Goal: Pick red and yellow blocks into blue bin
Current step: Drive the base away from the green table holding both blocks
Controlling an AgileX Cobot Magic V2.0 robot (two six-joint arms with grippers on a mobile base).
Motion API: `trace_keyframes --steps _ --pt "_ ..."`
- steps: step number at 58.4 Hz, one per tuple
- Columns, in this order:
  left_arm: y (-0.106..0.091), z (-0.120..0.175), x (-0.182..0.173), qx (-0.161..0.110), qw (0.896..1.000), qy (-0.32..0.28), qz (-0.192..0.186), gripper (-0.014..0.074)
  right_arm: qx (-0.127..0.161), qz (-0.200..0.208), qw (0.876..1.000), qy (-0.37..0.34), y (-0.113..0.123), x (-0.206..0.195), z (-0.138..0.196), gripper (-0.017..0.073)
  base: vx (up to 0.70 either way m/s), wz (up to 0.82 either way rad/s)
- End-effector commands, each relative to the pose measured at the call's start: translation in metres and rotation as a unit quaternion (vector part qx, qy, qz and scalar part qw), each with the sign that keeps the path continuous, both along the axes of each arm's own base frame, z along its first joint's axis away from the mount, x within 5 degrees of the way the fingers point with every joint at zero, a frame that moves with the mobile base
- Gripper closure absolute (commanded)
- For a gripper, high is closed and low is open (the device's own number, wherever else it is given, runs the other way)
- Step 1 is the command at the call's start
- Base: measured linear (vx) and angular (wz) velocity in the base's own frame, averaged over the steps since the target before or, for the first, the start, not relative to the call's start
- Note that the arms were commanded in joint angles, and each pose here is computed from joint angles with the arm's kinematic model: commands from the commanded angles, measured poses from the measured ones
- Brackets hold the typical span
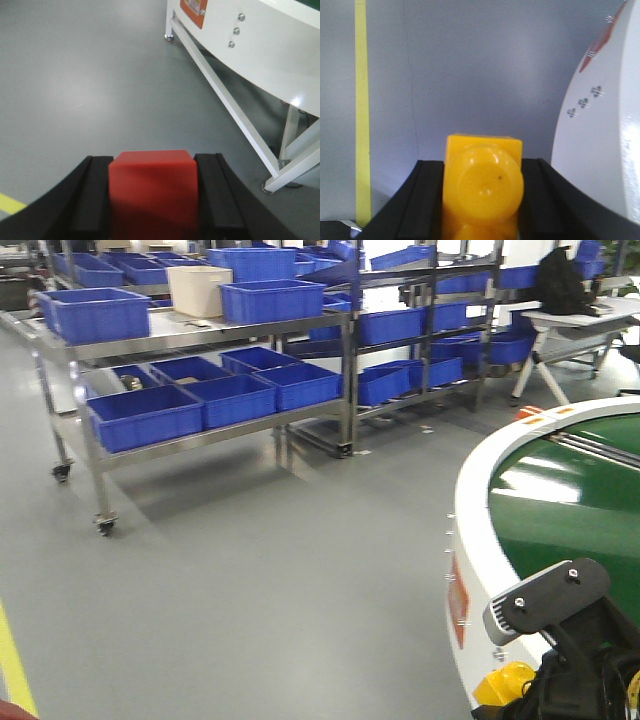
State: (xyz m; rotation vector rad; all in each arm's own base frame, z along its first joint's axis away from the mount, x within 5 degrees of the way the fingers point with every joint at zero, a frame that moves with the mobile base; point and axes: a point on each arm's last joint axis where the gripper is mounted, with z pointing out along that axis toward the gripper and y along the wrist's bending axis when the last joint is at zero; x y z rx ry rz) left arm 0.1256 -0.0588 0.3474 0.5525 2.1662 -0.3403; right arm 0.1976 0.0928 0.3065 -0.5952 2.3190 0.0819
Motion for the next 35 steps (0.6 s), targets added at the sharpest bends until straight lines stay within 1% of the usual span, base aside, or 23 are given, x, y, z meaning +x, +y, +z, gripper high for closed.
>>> trace_keyframes --steps 1,19,35 --pt "-0.0015 0.0123 0.0024 -0.025 0.999 -0.033 0.006 0.0359 0.012 0.008 0.999 -0.047 0.0002 0.0009 0.0168 0.0335 -0.09 0.34" --pt "-0.0014 0.0123 0.002 -0.025 0.999 -0.033 0.006 0.0359 0.012 0.008 0.999 -0.047 0.0002 0.0009 0.0168 0.0335 -0.06 0.23" --pt "-0.0014 0.0112 0.0012 -0.023 0.999 -0.026 0.004 0.0359 0.012 0.008 0.999 -0.047 0.0002 0.0009 0.0168 0.0335 -0.02 0.09"
